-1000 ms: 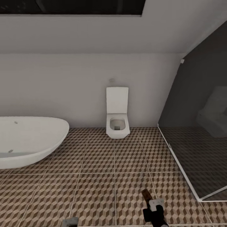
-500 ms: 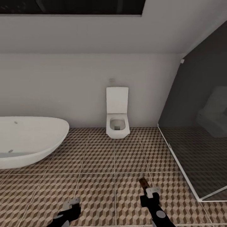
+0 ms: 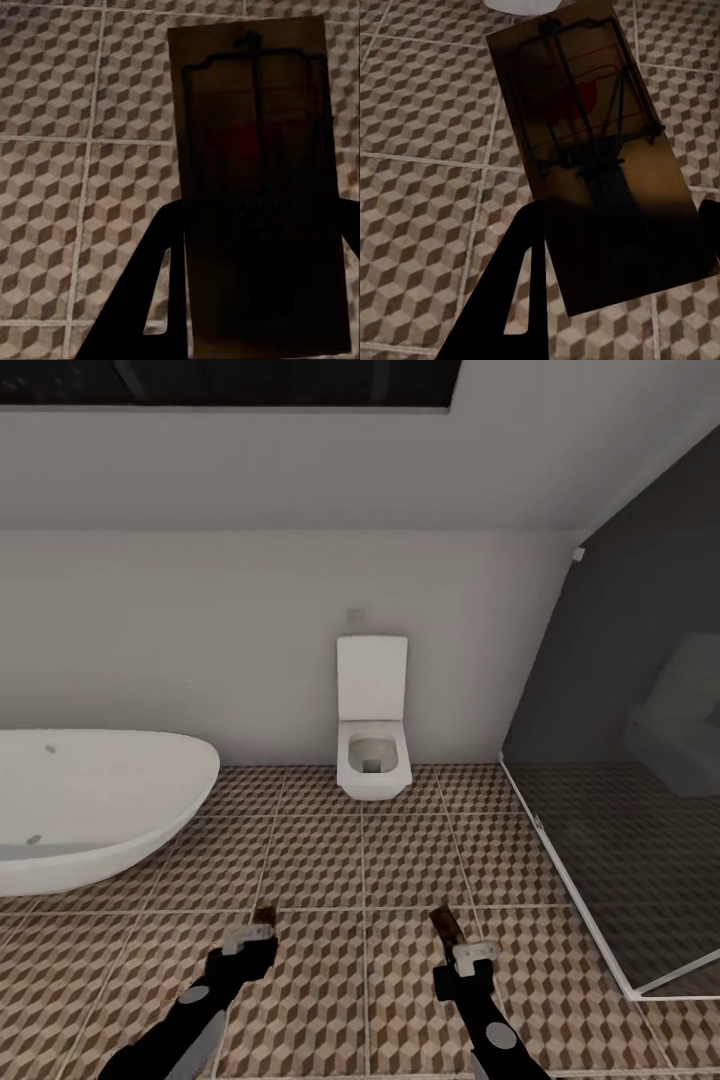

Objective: Take the four mousetraps from the cabinet in the bathroom and place them on the bathroom floor. Make sure all four end up on the same floor surface, and ensure that at least two of them are either under or directly next to the same bathroom sink.

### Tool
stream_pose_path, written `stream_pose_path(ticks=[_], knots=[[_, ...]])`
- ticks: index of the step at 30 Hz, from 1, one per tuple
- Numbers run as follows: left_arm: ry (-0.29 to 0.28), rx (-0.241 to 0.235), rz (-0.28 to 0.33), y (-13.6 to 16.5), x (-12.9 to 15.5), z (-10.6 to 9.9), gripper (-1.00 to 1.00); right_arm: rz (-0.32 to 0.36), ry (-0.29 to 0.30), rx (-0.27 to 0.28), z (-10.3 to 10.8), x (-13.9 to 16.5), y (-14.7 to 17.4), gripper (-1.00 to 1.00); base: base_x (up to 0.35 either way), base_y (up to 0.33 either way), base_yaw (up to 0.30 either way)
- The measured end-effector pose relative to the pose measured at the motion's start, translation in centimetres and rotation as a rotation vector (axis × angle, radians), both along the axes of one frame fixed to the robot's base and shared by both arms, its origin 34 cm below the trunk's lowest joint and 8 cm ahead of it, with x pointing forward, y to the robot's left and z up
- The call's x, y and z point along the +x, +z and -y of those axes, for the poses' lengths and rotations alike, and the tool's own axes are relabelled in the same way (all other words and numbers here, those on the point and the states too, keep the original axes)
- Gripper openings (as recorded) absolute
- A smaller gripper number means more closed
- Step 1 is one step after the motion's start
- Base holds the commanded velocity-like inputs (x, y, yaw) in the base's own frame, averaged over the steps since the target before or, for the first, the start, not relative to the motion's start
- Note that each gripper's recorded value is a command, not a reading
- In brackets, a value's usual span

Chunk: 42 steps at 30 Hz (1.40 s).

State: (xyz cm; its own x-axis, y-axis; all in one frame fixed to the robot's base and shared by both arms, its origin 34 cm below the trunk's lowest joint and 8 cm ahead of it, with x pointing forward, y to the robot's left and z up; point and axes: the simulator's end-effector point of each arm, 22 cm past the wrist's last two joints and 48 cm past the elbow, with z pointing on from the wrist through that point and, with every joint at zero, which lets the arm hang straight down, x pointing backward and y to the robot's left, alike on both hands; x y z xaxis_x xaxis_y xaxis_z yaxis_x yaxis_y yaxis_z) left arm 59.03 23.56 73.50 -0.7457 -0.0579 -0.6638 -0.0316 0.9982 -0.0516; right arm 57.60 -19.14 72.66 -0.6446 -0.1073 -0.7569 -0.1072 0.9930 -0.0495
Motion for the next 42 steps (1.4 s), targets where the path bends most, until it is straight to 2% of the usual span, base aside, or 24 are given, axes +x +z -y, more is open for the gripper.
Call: stream_pose_path(ticks=[3,6,14,21,27,31,34,35,36,42], knots=[[-0.016,-0.014,0.052,1.9,1.6,0.8,-1.0,0.002,0.0,0.001,0.0,0.0,0.0,-1.0,0.0,0.0,0.0],[-0.017,-0.017,0.065,2.6,2.1,0.9,-1.0,0.003,-0.001,0.001,0.0,0.0,0.0,-1.0,0.0,0.0,0.0],[0.0,-0.012,-0.01,-0.1,-0.1,1.4,-1.0,0.01,-0.008,-0.002,0.0,0.2,0.2,-1.0,0.0,0.0,0.0],[-0.004,-0.016,-0.011,-0.2,-0.2,1.7,-1.0,0.055,-0.116,-0.079,3.0,0.8,1.0,-1.0,0.0,0.0,0.0],[-0.007,-0.021,-0.006,0.0,-0.1,2.1,-1.0,0.06,-0.142,-0.099,3.7,0.8,1.2,-1.0,0.0,0.0,0.0],[-0.008,-0.03,0.011,0.7,0.5,2.4,-1.0,0.033,-0.142,-0.11,3.9,0.7,1.0,-1.0,0.0,0.0,0.0],[-0.028,-0.049,0.031,2.3,1.6,3.5,-1.0,-0.04,-0.131,-0.126,3.6,1.4,1.5,-1.0,0.0,0.0,0.0],[-0.07,-0.049,-0.048,2.4,0.9,4.5,-1.0,-0.09,-0.122,-0.137,3.2,1.7,2.1,-1.0,0.0,0.0,0.0],[-0.077,-0.047,-0.067,2.3,0.7,4.5,-1.0,-0.097,-0.122,-0.137,3.2,1.7,2.1,-1.0,0.0,0.0,0.0],[-0.086,-0.046,-0.097,2.3,0.3,4.7,-1.0,-0.101,-0.121,-0.135,3.0,2.0,2.5,-1.0,0.0,0.0,0.0]])
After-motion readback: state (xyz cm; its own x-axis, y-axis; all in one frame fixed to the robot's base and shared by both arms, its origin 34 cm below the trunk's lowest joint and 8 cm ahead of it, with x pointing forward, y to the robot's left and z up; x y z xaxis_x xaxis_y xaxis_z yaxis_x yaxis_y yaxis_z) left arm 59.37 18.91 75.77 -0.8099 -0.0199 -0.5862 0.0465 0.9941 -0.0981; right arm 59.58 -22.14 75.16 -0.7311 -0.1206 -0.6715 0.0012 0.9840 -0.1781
